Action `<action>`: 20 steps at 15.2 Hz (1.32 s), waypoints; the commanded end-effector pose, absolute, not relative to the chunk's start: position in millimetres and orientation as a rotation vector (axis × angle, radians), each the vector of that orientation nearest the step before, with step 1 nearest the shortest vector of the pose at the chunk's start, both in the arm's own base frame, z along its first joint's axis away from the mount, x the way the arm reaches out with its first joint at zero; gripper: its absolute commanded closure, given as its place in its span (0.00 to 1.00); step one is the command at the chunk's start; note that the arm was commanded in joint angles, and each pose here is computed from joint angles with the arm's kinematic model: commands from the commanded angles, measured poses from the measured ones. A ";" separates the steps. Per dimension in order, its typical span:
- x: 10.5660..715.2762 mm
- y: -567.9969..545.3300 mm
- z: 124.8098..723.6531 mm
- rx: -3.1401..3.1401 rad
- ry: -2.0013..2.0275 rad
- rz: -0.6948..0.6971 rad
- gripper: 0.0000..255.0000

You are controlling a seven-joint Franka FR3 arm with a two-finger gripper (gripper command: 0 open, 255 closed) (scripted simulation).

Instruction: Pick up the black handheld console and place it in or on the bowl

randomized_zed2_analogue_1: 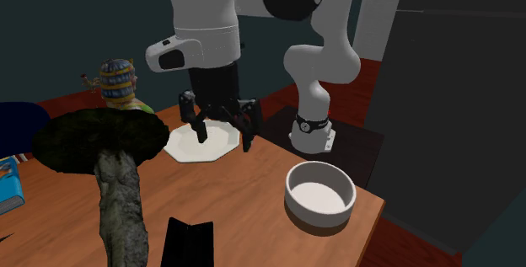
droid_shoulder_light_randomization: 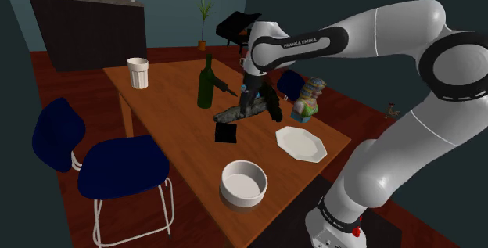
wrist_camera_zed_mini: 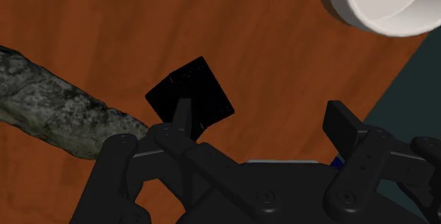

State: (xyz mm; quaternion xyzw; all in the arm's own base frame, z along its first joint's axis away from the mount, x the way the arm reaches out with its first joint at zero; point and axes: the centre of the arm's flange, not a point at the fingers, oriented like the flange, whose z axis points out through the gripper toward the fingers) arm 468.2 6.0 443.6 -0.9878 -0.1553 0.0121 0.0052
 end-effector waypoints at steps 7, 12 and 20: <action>543.9 19.7 375.0 -3.078 -0.640 -0.013 0.00; 591.0 32.6 334.1 -3.064 -0.735 -0.044 0.00; 598.8 34.5 291.5 -3.062 -0.748 -0.049 0.00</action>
